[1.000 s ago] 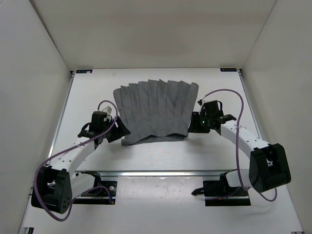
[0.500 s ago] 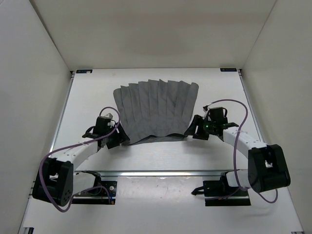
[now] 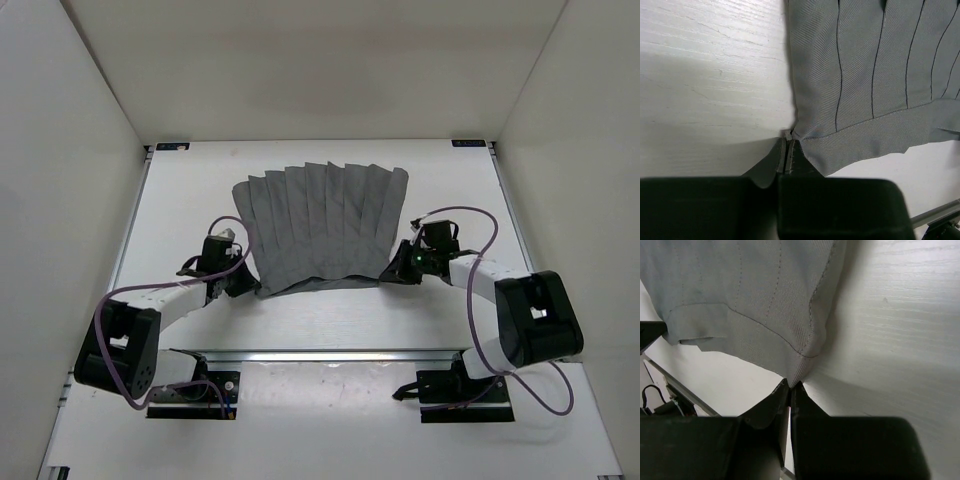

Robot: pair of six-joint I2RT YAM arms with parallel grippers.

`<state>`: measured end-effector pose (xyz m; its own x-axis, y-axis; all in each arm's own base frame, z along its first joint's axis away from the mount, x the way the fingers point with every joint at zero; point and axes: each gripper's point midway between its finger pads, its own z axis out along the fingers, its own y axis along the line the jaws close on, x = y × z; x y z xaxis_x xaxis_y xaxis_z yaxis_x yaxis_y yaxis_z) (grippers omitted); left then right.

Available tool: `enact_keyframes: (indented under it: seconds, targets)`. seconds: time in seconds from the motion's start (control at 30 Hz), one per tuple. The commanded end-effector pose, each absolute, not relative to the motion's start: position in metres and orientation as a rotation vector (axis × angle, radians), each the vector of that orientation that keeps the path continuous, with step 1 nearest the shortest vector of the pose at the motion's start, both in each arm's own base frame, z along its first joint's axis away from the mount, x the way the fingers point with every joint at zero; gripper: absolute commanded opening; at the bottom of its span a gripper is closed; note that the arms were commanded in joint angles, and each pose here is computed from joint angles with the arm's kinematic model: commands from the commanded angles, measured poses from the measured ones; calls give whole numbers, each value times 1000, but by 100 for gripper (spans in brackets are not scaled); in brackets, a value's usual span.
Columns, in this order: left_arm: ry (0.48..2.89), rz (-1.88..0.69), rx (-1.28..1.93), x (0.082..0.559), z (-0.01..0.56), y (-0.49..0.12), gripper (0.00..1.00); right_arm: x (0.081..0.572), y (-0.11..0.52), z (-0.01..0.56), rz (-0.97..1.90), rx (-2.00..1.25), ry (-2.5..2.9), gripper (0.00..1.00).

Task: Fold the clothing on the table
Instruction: Fold the skirt

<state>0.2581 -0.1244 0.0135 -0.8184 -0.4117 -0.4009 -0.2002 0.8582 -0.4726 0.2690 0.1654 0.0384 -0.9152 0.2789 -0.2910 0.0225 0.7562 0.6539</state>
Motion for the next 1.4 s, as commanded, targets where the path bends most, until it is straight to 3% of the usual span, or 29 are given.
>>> enact_keyframes:
  seconds: [0.0, 0.3, 0.63, 0.8, 0.87, 1.07, 1.17, 1.37]
  targets:
    - [2586, -489, -429, 249, 2, -115, 0, 272, 170, 51, 987, 169, 2539, 0]
    - [2572, -413, -344, 235, 38, -101, 0, 230, 136, 64, 786, 93, 2640, 0]
    - [2511, -563, -292, 193, 71, -119, 0, 161, 141, 66, 820, -83, 2756, 0]
    - [2456, -657, -285, 181, 101, -124, 0, 149, 147, 102, 837, -127, 2716, 0]
    - [2376, -704, -278, 189, 140, -128, 0, 145, 145, 122, 862, -144, 2690, 0]
    - [2196, -746, -253, 222, 237, -131, 0, 182, 134, 199, 793, -145, 2531, 0]
    - [2146, -736, -234, 252, 259, -133, 0, 215, 134, 225, 800, -155, 2439, 1]
    - [2207, -702, -281, 327, 211, -140, 0, 305, 123, 210, 820, -32, 2359, 0]
